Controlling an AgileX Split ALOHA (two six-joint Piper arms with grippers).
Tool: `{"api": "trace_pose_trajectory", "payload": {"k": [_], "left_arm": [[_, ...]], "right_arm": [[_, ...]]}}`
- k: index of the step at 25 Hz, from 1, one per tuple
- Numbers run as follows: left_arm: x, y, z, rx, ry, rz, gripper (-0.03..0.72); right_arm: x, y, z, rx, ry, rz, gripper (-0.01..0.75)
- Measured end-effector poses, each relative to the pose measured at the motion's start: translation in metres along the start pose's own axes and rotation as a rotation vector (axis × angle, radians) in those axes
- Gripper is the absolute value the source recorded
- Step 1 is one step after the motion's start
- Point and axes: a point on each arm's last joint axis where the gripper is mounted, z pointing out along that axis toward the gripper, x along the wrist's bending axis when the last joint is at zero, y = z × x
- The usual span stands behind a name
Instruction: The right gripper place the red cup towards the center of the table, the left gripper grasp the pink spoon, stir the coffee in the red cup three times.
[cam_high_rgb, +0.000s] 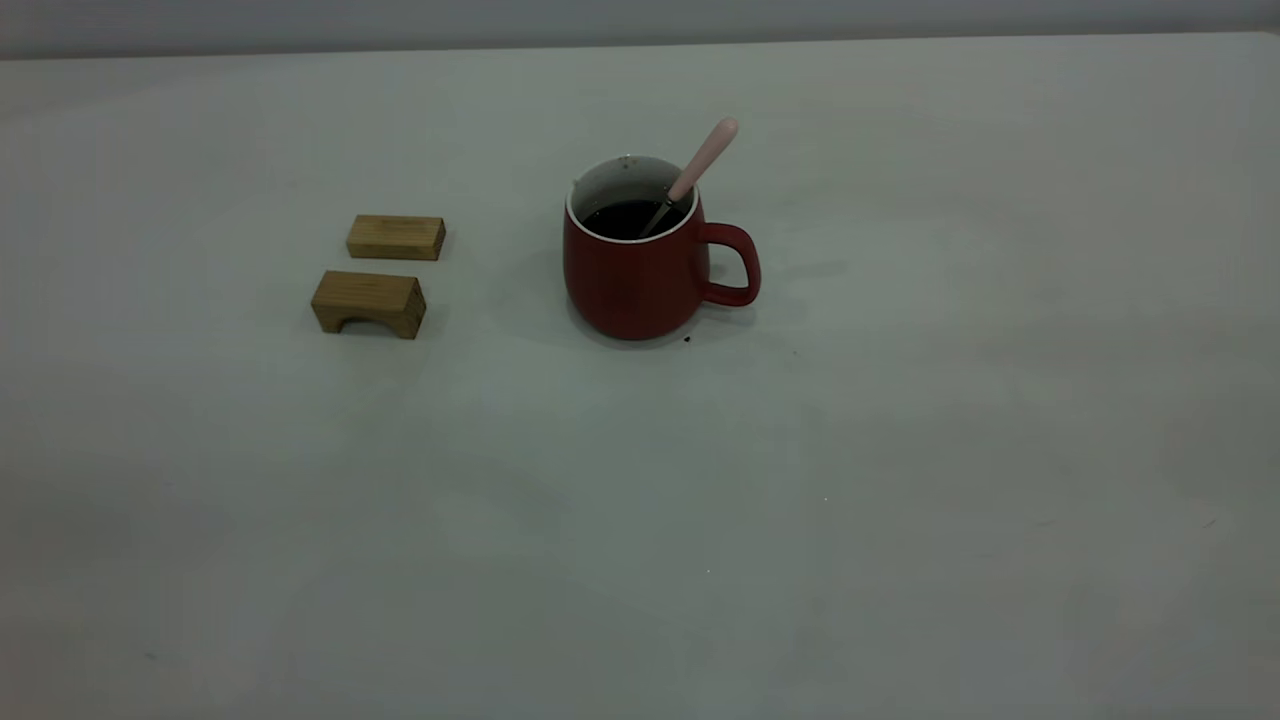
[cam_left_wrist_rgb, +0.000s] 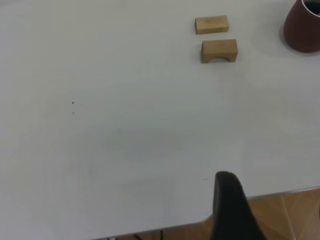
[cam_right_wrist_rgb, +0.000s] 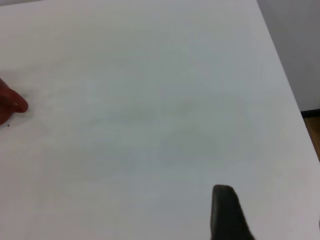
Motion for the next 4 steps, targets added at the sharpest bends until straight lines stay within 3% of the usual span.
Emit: {"api": "trace_pose_trajectory", "payload": {"k": [4], "left_arm": [[0.0000, 0.0000, 0.0000, 0.000, 0.000, 0.000, 0.490]], "right_arm": [[0.0000, 0.0000, 0.0000, 0.000, 0.000, 0.000, 0.474]]}}
